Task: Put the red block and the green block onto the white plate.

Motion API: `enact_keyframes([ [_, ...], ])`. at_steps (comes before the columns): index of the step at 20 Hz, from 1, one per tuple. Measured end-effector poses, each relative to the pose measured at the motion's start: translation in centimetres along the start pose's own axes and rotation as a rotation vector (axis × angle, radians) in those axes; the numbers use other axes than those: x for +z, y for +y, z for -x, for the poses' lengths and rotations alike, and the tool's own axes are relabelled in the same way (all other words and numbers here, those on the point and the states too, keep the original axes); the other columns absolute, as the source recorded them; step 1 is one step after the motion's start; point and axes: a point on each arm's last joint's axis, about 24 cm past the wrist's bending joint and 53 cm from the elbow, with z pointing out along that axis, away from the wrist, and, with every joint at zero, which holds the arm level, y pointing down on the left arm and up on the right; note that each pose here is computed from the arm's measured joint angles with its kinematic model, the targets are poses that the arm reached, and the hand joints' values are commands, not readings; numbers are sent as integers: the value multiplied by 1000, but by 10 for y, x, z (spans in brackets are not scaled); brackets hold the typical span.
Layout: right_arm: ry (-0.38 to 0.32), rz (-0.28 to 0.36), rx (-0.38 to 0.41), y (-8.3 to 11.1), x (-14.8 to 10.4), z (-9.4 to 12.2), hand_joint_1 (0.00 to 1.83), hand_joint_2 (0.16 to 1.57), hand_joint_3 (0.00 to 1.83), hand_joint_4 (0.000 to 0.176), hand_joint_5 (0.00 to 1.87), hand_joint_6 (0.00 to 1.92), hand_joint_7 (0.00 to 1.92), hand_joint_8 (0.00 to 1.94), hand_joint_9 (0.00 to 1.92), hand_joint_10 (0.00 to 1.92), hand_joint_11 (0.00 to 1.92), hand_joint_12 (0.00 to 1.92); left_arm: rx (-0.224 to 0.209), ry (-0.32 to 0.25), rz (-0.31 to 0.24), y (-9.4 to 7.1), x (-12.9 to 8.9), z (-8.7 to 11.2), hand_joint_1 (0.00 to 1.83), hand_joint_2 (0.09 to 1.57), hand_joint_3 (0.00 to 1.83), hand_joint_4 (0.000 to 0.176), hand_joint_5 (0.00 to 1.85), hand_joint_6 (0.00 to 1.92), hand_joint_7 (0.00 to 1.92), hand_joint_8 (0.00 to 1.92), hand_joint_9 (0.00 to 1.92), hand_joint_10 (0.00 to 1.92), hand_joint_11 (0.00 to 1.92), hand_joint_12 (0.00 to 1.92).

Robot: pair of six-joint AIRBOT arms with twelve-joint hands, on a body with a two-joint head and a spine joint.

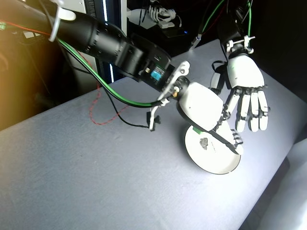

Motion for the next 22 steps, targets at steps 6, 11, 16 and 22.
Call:
enact_keyframes([
  [6, -8, -16, -8, -8, 8, 0, 1112, 1012, 0, 96, 1221, 579, 511, 1, 215, 2, 0, 196, -17, -12, -3, 6, 8, 3, 1029, 1086, 0, 176, 1036, 895, 472, 7, 169, 2, 0, 286],
  [11, -26, -43, -22, -22, 13, 6, 1106, 1010, 0, 123, 1226, 568, 496, 4, 216, 2, 0, 177, -18, -37, 9, 13, 9, 11, 1022, 1095, 2, 176, 1016, 927, 473, 2, 199, 13, 0, 308],
  [16, -6, -58, -29, -32, 12, -2, 982, 916, 0, 128, 870, 261, 370, 0, 120, 0, 0, 15, -23, -42, 6, 13, 11, 10, 730, 1114, 0, 176, 579, 512, 334, 7, 130, 11, 0, 263],
  [22, -6, -57, -34, -32, 12, -2, 647, 848, 3, 100, 199, 0, 74, 0, 0, 0, 0, 0, -22, -48, 12, 16, 10, 10, 278, 1075, 13, 0, 246, 0, 156, 0, 132, 1, 0, 395],
])
